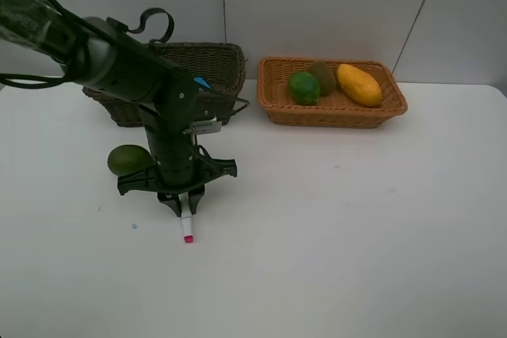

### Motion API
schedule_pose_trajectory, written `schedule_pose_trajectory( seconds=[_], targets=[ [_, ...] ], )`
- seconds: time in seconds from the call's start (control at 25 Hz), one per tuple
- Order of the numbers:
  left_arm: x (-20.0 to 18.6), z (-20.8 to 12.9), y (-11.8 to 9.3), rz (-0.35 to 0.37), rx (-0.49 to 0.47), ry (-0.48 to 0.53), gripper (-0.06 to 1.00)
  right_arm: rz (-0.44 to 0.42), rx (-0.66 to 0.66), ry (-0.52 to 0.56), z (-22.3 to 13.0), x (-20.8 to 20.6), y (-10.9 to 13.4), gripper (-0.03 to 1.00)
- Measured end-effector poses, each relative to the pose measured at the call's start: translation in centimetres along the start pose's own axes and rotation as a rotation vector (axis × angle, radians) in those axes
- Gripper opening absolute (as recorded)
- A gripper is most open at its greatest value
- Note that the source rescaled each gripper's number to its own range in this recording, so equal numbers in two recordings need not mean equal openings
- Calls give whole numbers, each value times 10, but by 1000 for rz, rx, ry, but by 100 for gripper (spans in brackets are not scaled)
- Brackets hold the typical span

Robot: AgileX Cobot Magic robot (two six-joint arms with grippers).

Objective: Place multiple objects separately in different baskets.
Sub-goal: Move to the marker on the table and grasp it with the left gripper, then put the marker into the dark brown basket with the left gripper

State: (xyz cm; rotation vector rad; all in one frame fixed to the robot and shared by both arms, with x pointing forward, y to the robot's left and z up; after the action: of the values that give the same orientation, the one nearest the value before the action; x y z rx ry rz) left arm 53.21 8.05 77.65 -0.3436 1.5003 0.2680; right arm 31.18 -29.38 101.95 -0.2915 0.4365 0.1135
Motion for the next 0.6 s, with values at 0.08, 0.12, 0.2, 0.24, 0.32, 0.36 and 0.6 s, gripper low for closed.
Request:
schedule_pose_trajectory(
  seconds=[0.08, 0.12, 0.2, 0.24, 0.32, 0.36, 0.6],
  targets=[
    [-4, 1, -2, 5, -5, 7, 2, 0, 0, 0, 0, 0, 0, 100],
    [-6, 1, -4, 9, -4, 10, 2, 0, 0, 0, 0, 0, 0, 100],
    [-12, 2, -5, 32, 7, 24, 2, 0, 0, 0, 0, 0, 0, 100],
    [-15, 2, -5, 41, 13, 29, 2, 0, 0, 0, 0, 0, 0, 100],
    [-25, 5, -10, 52, 27, 36, 2, 0, 0, 0, 0, 0, 0, 100],
    [-30, 7, -12, 61, 33, 41, 2, 0, 0, 0, 0, 0, 0, 100],
    [-67, 22, -37, 35, 54, 20, 2, 0, 0, 0, 0, 0, 0, 100]
  ],
)
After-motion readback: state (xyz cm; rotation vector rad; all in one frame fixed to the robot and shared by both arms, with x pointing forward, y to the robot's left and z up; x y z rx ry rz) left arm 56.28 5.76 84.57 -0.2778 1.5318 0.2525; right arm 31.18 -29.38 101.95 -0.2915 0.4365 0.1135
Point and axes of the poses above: a point on each arm's last joint axis where the gripper is mounted, x pointing out along that axis toward the gripper, y along the wrist's bending axis when the last joint is at zero, z = x × y, the point moved 9 cm from there along x, pointing out along that axis toward the gripper, and after that the axes turned 10 degrees about -x, right-handed, at the moved point
